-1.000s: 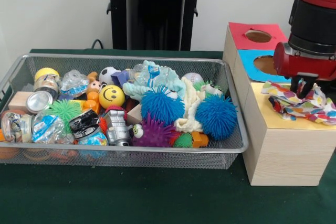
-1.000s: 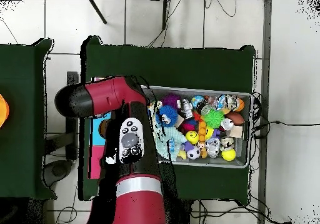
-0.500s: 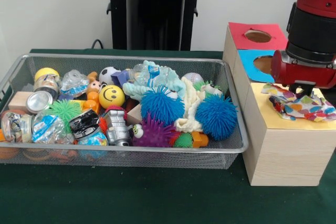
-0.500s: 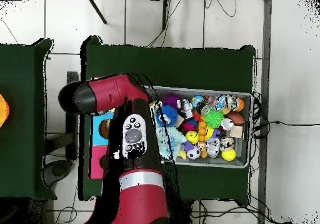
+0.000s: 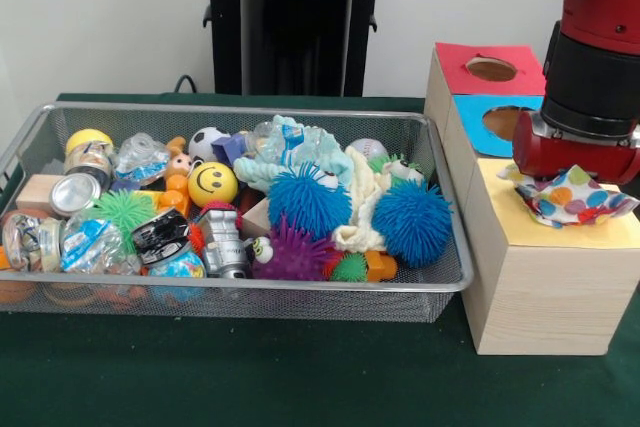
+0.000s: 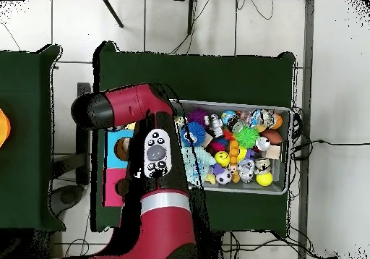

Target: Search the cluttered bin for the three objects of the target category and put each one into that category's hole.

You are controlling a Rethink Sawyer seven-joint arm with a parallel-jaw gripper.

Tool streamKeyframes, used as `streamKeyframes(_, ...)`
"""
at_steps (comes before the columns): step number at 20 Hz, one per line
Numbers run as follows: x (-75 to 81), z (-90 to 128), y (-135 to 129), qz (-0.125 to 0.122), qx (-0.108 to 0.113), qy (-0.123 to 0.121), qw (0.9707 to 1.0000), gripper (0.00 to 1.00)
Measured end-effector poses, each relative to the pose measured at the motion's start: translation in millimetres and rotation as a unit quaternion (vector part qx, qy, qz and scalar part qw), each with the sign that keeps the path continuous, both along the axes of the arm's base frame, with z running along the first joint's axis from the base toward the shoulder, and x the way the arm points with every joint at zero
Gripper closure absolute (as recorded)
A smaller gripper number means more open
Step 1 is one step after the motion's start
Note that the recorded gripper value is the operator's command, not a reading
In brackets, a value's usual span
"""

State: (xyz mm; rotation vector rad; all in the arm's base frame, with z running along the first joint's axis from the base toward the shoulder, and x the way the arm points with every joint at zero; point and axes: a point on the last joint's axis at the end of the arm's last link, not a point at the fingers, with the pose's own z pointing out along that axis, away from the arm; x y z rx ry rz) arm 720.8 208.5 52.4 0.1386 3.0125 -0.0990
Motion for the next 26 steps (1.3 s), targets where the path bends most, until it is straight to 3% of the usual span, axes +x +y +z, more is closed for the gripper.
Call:
streamKeyframes(14,5.4,-18,0,-0.001,0.001,0.003,1.0000,1.00)
streamKeyframes(26,11.3,-26,-3,-0.011,0.018,0.014,0.9997,1.00)
